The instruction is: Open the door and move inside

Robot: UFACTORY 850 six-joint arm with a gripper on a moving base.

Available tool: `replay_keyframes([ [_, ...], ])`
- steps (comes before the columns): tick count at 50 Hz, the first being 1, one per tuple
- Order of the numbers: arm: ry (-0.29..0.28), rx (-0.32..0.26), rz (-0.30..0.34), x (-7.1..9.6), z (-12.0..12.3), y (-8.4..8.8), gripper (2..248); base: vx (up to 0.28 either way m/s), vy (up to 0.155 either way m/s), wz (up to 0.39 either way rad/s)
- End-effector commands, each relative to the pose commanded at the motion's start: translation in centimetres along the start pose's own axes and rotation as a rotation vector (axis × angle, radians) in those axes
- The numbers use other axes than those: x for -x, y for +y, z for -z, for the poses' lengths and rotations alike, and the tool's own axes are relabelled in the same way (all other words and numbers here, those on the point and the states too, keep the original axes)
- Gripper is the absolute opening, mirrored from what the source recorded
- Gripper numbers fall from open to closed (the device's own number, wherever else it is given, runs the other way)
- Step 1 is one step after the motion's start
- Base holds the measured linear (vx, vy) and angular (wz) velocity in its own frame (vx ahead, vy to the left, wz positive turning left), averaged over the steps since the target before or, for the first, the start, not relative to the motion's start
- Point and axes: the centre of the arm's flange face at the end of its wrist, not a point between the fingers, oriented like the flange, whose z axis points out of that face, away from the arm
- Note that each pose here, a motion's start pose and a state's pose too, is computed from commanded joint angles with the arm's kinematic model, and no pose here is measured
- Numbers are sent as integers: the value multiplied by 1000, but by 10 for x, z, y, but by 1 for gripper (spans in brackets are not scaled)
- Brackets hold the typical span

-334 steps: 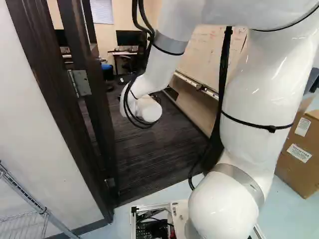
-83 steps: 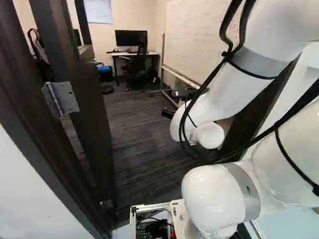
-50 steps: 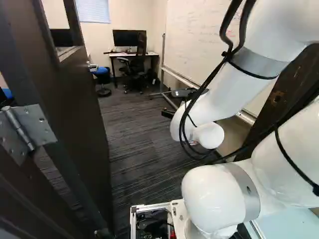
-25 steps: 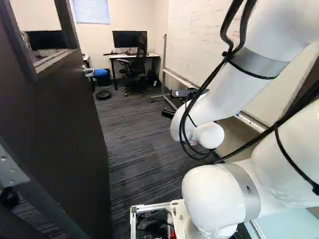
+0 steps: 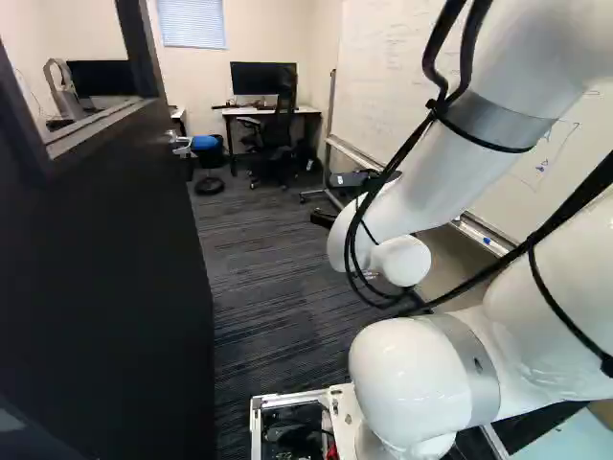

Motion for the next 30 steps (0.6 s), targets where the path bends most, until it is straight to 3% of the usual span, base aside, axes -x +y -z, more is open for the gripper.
replay_keyframes([
  [30, 0, 0, 0, 0, 0, 0, 247, 212, -7, 140],
])
